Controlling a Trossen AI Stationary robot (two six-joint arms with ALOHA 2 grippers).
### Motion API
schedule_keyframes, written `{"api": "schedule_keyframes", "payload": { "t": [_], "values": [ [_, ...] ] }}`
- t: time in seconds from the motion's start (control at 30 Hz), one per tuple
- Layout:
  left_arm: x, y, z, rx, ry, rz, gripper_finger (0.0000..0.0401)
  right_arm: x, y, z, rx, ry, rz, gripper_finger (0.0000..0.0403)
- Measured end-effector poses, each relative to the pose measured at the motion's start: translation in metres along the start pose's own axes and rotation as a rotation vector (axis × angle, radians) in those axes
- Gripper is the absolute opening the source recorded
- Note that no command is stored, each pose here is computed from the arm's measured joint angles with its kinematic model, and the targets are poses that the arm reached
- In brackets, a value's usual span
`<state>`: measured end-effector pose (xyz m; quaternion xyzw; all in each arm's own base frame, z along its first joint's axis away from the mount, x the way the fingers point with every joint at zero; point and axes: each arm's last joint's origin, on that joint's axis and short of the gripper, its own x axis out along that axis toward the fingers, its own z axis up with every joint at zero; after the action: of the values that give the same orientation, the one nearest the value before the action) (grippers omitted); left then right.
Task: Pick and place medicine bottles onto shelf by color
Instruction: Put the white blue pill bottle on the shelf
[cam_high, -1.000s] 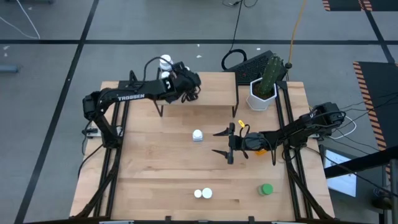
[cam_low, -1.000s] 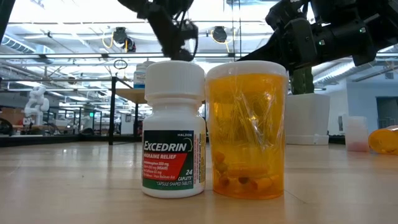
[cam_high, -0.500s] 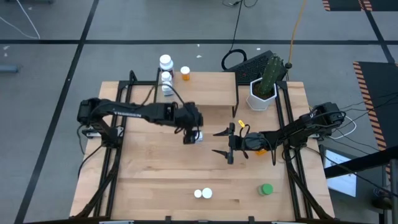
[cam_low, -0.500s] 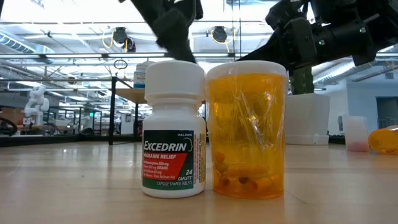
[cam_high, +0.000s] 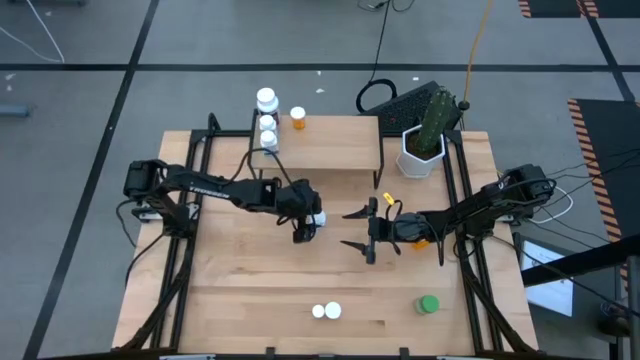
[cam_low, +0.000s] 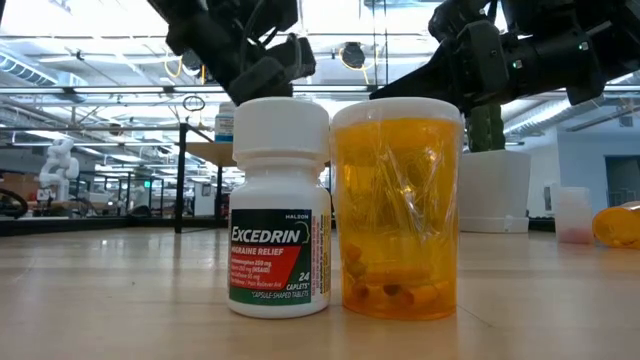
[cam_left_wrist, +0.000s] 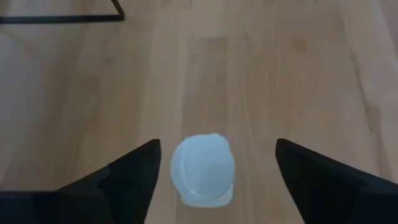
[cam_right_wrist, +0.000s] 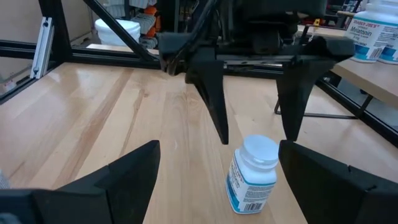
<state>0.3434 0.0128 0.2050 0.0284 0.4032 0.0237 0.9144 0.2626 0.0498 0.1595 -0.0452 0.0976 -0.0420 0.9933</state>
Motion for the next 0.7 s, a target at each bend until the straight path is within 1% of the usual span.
{"api": "schedule_keyframes", "payload": {
  "t": [0.07, 0.13, 0.23, 0.33, 0.5, 0.7],
  "values": [
    [0.002, 0.002, -0.004, -0.01, 0.005, 0.005, 0.0339, 0.0, 0.0, 0.0, 0.0, 0.001, 0.0, 0.0325],
    [0.004, 0.004, -0.009, -0.035, 0.011, 0.01, 0.0345, 0.0, 0.0, 0.0, -0.001, 0.001, 0.0, 0.0325],
    [0.011, 0.006, -0.013, -0.05, 0.008, 0.015, 0.034, 0.0, 0.0, 0.0, -0.002, 0.003, 0.0, 0.0325],
    [0.019, 0.005, -0.017, -0.051, 0.028, 0.014, 0.0326, 0.0, 0.0, 0.0, -0.003, 0.003, 0.001, 0.0325],
    [0.022, 0.005, -0.019, -0.064, 0.035, 0.013, 0.0286, 0.0, 0.0, 0.0, -0.009, 0.003, 0.001, 0.0325],
    [0.022, 0.005, -0.018, -0.081, 0.029, 0.011, 0.0211, 0.0, 0.0, 0.0, -0.011, 0.003, 0.001, 0.0325]
  ]
}}
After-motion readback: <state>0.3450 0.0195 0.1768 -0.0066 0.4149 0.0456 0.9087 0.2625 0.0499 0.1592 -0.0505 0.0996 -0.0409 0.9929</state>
